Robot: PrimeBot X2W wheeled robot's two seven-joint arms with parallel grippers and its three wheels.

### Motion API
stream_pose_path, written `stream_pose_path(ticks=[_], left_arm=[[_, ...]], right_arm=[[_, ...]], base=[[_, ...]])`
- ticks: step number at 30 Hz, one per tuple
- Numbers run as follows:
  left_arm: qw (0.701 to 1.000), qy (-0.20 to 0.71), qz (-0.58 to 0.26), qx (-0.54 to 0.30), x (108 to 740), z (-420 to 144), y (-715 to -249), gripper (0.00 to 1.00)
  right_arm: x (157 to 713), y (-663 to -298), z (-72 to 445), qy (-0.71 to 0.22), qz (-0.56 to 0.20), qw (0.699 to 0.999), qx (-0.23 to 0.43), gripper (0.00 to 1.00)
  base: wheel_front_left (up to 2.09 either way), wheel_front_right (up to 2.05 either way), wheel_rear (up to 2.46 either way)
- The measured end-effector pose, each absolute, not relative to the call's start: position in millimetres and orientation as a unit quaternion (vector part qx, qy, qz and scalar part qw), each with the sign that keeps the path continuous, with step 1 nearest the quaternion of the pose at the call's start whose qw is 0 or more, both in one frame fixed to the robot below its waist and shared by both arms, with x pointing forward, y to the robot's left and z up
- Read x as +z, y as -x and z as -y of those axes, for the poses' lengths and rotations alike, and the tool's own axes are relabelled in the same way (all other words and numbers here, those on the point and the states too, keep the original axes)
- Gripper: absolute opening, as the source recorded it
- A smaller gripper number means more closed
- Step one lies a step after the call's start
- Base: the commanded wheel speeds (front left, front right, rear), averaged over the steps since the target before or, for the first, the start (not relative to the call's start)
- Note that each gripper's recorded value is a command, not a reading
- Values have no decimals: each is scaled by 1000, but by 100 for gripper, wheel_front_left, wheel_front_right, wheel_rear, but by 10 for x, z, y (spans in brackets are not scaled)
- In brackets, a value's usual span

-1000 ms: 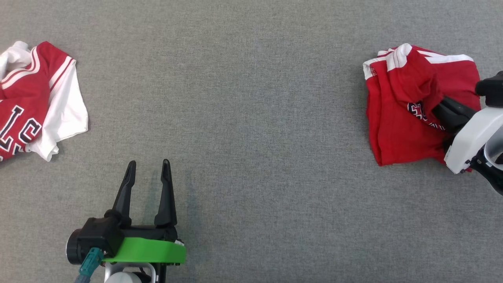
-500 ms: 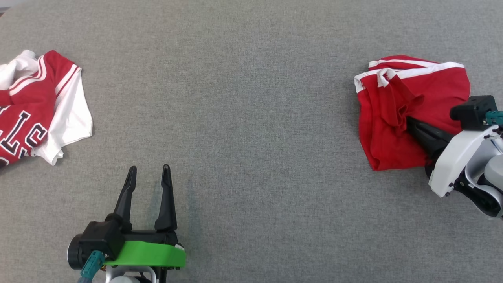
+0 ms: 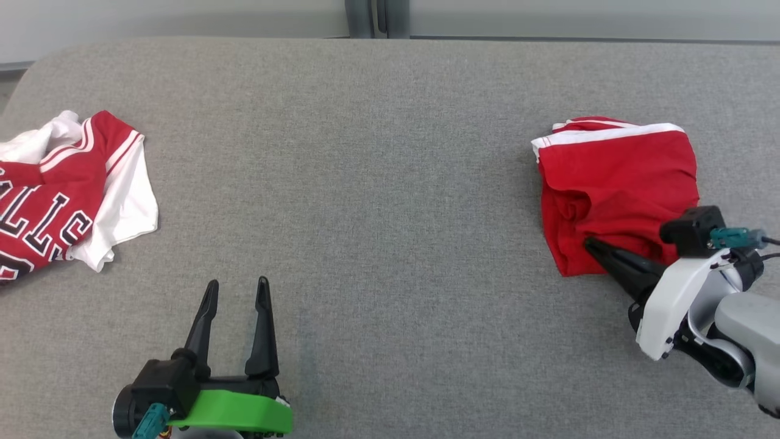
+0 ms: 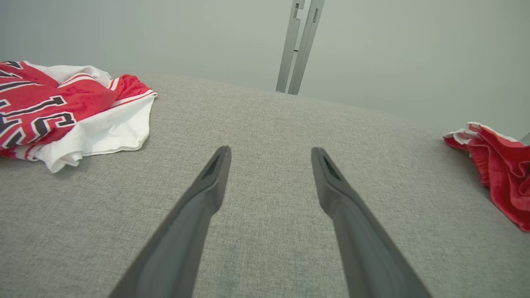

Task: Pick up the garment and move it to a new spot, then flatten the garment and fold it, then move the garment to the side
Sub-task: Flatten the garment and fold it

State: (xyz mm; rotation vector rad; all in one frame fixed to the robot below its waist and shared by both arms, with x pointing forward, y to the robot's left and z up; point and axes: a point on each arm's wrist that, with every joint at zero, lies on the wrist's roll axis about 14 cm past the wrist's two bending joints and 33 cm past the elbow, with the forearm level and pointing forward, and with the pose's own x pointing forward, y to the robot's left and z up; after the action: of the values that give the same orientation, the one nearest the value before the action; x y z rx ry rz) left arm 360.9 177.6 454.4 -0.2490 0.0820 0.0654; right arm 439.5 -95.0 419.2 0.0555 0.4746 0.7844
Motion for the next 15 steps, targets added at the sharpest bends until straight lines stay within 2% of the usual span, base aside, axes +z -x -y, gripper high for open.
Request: stream_pose_path(ticks=[8, 15], left_arm=[[989, 133, -34, 51, 4600, -1843, -3395, 100], [988, 139, -20, 64, 4681, -1893, -3140, 100]], right_arm=[[4281, -4074, 804, -41, -224, 892, 391, 0], [4773, -3969, 965, -50, -132, 923, 359, 0]], base=[[0, 0, 0], [0, 0, 0]])
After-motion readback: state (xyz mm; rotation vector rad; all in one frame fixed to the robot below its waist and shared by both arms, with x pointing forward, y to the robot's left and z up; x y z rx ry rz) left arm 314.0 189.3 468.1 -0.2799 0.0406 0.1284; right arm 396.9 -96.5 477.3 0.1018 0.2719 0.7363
